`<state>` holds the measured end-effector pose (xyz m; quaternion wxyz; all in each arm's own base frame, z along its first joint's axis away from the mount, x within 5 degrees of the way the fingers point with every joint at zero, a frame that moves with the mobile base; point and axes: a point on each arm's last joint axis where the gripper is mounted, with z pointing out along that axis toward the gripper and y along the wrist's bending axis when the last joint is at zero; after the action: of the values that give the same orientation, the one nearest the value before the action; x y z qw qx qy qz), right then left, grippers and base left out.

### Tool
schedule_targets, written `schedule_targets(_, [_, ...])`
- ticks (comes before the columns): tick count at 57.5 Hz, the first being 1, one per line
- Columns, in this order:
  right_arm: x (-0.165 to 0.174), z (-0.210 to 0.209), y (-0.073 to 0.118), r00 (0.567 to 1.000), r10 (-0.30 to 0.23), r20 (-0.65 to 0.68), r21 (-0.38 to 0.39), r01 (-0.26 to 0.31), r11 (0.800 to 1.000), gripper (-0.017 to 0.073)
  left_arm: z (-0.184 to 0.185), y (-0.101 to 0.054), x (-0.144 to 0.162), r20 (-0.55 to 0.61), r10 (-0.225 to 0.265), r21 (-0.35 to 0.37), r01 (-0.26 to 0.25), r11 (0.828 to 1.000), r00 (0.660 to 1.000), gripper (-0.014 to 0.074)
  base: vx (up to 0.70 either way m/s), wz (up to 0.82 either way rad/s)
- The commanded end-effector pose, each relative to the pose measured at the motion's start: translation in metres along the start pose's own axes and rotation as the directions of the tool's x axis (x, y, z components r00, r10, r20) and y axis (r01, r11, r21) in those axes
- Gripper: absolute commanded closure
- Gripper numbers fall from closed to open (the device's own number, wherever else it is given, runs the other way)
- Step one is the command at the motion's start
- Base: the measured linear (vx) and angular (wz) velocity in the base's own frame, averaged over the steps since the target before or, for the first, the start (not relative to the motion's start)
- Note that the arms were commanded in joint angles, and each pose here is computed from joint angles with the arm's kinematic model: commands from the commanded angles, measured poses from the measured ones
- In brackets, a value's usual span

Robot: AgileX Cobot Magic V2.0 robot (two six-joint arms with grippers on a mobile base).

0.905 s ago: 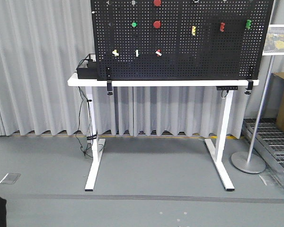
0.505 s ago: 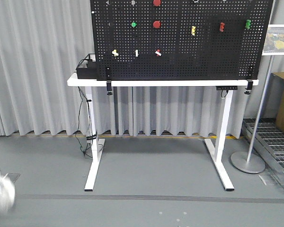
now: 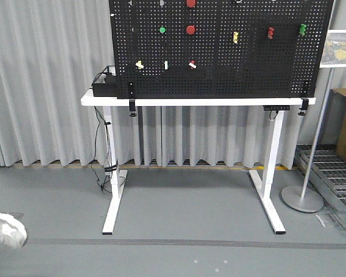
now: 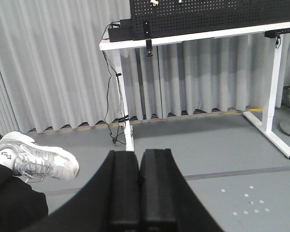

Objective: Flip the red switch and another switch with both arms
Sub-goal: 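Drive the base forward up to the pegboard table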

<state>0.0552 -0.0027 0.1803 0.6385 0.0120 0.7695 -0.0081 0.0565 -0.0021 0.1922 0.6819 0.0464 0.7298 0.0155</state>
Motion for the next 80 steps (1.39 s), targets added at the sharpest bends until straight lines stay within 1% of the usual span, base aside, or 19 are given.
schedule_targets(1, [-0.0066,-0.0006,0.0006,0.996,-0.014,0.091,-0.003,0.014,1.000,0.0566,-0.0001,0.0001,-0.0031,0.074,-0.011,-0.004,0.011,1.000,0.997,0.0591,0.07,-0.02])
schedule_targets(46, [-0.0068,-0.0006,0.0006,0.996,-0.014,0.093,-0.004,0.014,1.000,0.0566,-0.0001,0.0001,-0.0031,0.074,-0.011,-0.004,0.011,1.000,0.997,0.0591,0.14,0.01])
schedule_targets(80, [-0.0068,-0.0006,0.0006,0.996,-0.014,0.093,-0.004,0.014,1.000,0.0566,-0.0001,0.0001,-0.0031,0.074,-0.011,-0.004,0.011,1.000,0.997,0.0591,0.29,-0.04])
